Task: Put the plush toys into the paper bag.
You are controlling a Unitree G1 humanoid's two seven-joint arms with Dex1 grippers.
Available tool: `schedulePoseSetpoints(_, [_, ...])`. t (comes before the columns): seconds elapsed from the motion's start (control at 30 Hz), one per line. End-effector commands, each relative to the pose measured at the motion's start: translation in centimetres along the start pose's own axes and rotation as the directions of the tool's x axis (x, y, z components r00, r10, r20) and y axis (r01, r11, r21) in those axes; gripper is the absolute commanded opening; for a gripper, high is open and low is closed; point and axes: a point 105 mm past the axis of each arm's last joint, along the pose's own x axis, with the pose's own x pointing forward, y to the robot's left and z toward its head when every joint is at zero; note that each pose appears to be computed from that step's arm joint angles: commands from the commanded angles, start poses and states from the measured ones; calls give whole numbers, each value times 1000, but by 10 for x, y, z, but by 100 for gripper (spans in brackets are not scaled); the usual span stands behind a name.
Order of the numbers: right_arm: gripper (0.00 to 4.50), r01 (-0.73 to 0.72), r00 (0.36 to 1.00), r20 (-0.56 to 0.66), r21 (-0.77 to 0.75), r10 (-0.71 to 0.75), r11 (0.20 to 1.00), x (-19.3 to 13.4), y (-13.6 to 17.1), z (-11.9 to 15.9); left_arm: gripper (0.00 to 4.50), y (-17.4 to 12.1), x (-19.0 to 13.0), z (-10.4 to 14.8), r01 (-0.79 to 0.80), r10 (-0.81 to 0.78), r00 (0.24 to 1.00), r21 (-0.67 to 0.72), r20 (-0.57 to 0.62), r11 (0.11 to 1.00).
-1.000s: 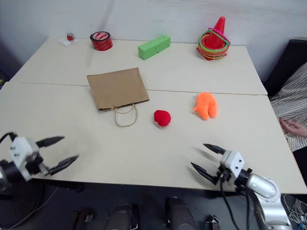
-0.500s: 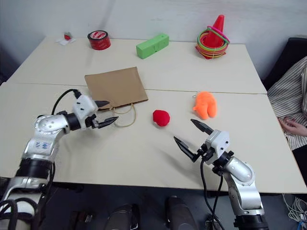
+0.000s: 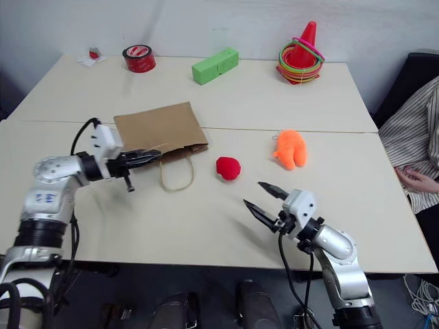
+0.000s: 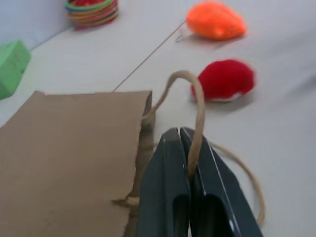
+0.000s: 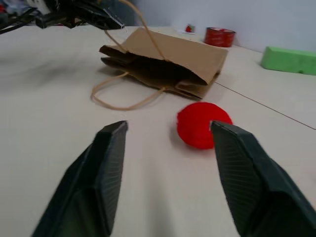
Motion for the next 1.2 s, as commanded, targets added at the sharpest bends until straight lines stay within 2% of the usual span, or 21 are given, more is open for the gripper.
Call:
schedulePoseSetpoints(0.03, [153, -150, 988, 32, -8, 150, 989, 31, 20, 14, 0, -13, -22, 35, 78, -74, 995, -52, 72, 996])
schedulePoseSetpoints(0.17, [3, -271, 962, 32, -7, 271, 963, 65, 37, 18, 0, -29, -25, 49, 132, -122, 988, -110, 94, 985])
schedulePoseSetpoints(0.33, [1, -348, 937, 14, 34, 348, 937, 117, 56, 17, 0, -45, -14, 63, 171, -148, 978, -165, 148, 971])
schedulePoseSetpoints(0.43, [1, -312, 950, -21, 8, 312, 950, 145, 57, 13, 0, -56, -11, 73, 207, -176, 970, -185, 171, 961])
schedulePoseSetpoints(0.7, [1, -164, 976, -146, -4, 161, 987, 168, 44, -20, 0, -61, -21, 85, 193, -148, 969, -228, 200, 954])
schedulePoseSetpoints(0.8, [1, -182, 956, -238, -20, 172, 983, 169, 49, -43, 0, -58, -23, 87, 171, -122, 970, -233, 211, 957])
schedulePoseSetpoints(0.93, [1, -214, 924, -328, -19, 196, 977, 154, 54, -69, 0, -38, -28, 98, 91, -17, 959, -247, 284, 965])
schedulePoseSetpoints(1.07, [1, -201, 929, -324, -38, 178, 979, 139, 49, -74, 0, -19, -35, 100, 16, 87, 944, -305, 320, 952])
schedulePoseSetpoints(1.2, [1, -199, 929, -329, -50, 172, 979, 129, 46, -77, 0, -14, -36, 101, 7, 123, 930, -350, 347, 937])
